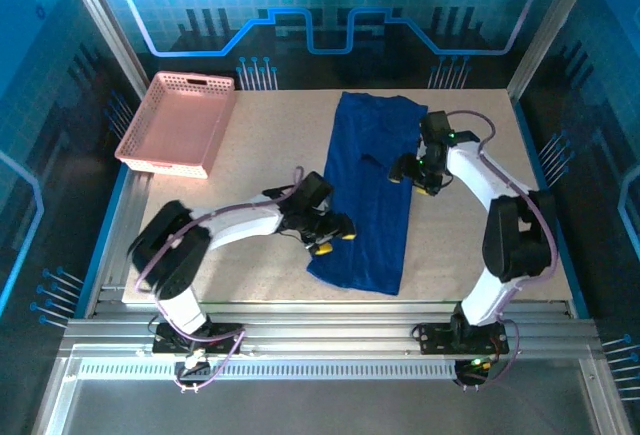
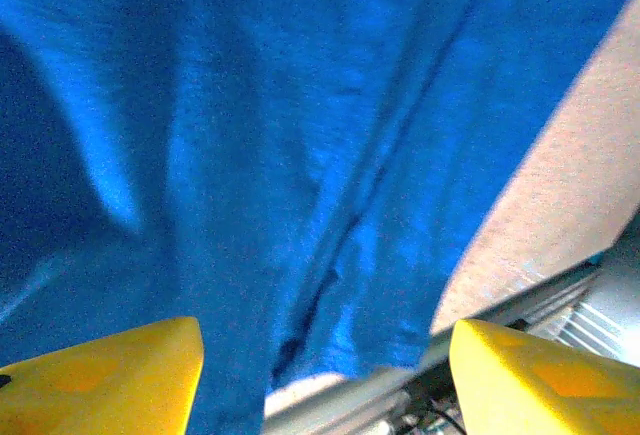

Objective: Fold and stack the t-shirts

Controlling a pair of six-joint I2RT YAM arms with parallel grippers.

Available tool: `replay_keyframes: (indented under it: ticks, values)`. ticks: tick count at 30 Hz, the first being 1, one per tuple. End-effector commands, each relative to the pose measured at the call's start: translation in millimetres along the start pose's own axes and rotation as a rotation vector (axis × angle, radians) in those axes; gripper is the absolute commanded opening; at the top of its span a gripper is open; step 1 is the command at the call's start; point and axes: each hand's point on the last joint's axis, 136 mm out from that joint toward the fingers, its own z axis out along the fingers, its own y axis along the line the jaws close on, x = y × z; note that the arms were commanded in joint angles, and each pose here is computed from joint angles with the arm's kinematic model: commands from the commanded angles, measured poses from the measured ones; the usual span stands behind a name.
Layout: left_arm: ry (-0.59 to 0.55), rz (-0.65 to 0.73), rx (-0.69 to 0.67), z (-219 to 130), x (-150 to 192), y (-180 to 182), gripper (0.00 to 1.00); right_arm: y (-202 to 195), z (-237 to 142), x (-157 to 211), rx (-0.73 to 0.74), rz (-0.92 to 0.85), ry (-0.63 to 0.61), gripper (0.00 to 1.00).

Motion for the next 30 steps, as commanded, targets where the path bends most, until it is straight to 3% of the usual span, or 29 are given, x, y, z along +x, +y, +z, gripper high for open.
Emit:
replay_keyframes:
  ticks: [1, 6, 11, 14, 21, 30]
  values:
    - [-0.049, 0.007, -0.043, -41, 3, 20, 0.70, 11, -14, 57, -0.045, -0.067, 0.112, 0.72]
    - [-0.012, 0.135, -0.056, -36, 19, 55, 0.66, 6, -29, 141, -0.076, -0.071, 0.220, 0.72]
    - [0.047, 0.123, 0.017, -17, 32, 72, 0.54, -17, -27, 204, -0.096, 0.007, 0.296, 0.71]
    - [0.085, 0.099, -0.041, -10, 37, 92, 0.48, -30, -21, 228, -0.074, 0.032, 0.321, 0.70]
    - [0.109, 0.108, -0.056, -1, 37, 99, 0.46, -46, -1, 248, -0.045, 0.055, 0.359, 0.67]
    - [0.108, 0.070, 0.039, 16, 25, 75, 0.38, -44, 16, 252, -0.051, 0.053, 0.385, 0.62]
